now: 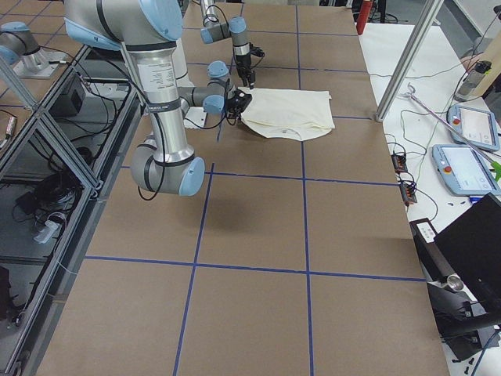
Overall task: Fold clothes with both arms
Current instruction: 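Move the left gripper down to the shirt's near corner beside the right gripper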
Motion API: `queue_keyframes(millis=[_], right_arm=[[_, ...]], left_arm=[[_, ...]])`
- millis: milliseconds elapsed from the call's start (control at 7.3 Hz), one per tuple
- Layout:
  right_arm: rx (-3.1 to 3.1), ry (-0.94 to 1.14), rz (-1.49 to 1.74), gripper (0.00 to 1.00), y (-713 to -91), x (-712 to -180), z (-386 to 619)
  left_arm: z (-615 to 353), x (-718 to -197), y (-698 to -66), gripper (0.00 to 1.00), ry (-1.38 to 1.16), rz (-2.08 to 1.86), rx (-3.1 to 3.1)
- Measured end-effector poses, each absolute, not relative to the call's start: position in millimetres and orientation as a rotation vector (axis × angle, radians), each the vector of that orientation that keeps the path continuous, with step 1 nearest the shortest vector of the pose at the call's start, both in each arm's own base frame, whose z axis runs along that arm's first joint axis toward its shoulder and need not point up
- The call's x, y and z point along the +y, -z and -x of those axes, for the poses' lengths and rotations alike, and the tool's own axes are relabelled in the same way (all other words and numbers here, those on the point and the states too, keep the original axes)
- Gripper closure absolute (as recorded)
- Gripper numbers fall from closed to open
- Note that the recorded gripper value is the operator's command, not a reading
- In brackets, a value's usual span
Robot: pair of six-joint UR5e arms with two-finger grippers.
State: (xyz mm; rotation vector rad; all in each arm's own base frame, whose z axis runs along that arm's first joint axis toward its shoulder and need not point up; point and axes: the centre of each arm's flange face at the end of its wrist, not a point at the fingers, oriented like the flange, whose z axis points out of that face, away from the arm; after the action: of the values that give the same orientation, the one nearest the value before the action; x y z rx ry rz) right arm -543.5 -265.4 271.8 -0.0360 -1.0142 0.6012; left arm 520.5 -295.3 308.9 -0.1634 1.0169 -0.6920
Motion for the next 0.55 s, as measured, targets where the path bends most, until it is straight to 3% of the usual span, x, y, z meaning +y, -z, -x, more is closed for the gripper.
queue_keyframes(millis=[274,411,548], right_arm=[[-1.016,-0.601,0.036,1.00,-271.5,-265.3,543.3],[-1.016,-0.601,0.036,1.00,-271.4,-265.3,543.3],[-1.017,-0.601,0.036,1.00,-271.2,-265.3,543.1]], left_arm=[[-528.1,-282.3,-313.1,0.68,0.690,0.181,0.998],[-529.4,-280.3,-315.0,1.00,0.689,0.183,0.992],[-529.8,-278.8,-316.6,1.00,0.689,0.184,0.981]])
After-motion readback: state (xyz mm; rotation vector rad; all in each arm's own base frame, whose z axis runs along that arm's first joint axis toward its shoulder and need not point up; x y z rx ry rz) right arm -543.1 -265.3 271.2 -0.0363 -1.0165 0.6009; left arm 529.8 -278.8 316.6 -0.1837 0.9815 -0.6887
